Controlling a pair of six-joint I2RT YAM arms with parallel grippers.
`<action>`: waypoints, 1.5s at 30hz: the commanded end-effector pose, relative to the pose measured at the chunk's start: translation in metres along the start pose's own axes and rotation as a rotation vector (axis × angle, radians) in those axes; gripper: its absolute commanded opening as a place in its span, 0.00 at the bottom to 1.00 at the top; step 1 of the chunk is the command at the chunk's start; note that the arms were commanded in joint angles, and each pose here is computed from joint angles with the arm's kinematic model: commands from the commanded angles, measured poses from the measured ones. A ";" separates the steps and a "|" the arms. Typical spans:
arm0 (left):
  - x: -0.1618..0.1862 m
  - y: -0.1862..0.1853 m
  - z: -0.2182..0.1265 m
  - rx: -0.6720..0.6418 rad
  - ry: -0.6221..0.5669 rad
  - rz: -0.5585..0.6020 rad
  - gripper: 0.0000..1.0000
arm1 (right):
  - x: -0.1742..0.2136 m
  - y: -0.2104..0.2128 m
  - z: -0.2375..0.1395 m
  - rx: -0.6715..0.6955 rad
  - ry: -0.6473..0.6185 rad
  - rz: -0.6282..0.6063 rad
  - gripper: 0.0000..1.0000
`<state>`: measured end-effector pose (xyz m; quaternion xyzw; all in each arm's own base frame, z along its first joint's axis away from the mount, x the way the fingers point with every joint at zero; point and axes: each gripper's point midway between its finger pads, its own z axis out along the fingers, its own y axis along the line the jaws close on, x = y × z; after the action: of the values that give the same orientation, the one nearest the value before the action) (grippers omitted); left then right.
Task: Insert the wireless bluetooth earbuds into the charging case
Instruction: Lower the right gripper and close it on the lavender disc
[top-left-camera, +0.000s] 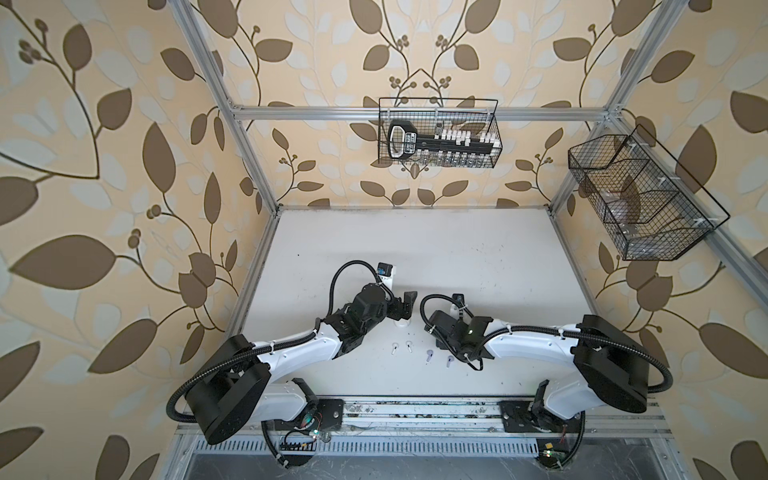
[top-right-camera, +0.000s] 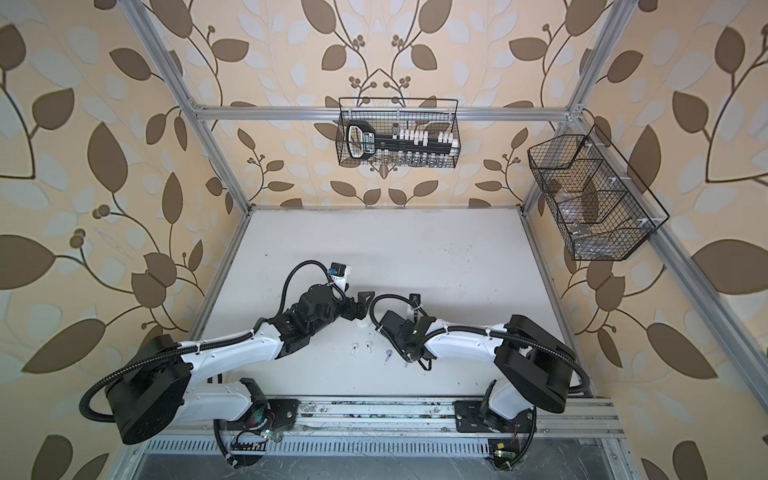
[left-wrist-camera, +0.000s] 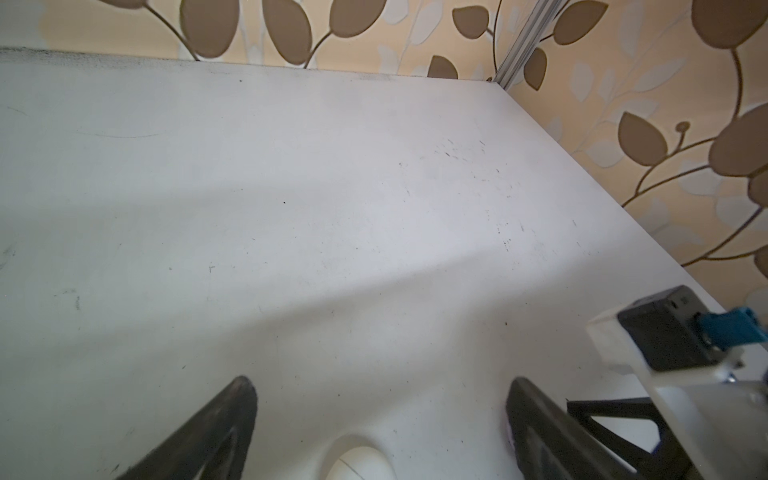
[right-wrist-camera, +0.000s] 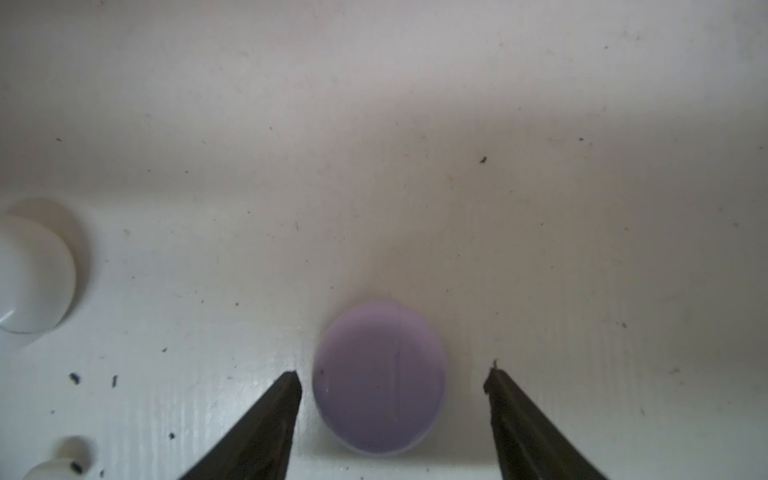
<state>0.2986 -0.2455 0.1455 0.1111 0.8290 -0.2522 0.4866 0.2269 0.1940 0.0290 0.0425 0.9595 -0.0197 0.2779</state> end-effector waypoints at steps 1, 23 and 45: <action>-0.010 0.002 -0.007 -0.025 -0.049 0.008 0.96 | -0.002 -0.005 0.005 0.031 -0.011 0.019 0.68; -0.010 0.004 -0.007 -0.032 -0.047 0.006 0.97 | -0.008 0.009 0.011 0.018 0.000 -0.030 0.60; -0.010 0.005 -0.008 -0.042 -0.050 0.007 0.97 | -0.005 0.003 0.012 0.053 0.007 -0.053 0.61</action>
<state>0.3019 -0.2378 0.1469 0.0980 0.8288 -0.2363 0.4976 0.2380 0.1997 0.0204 0.0182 0.9612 -0.0384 0.2727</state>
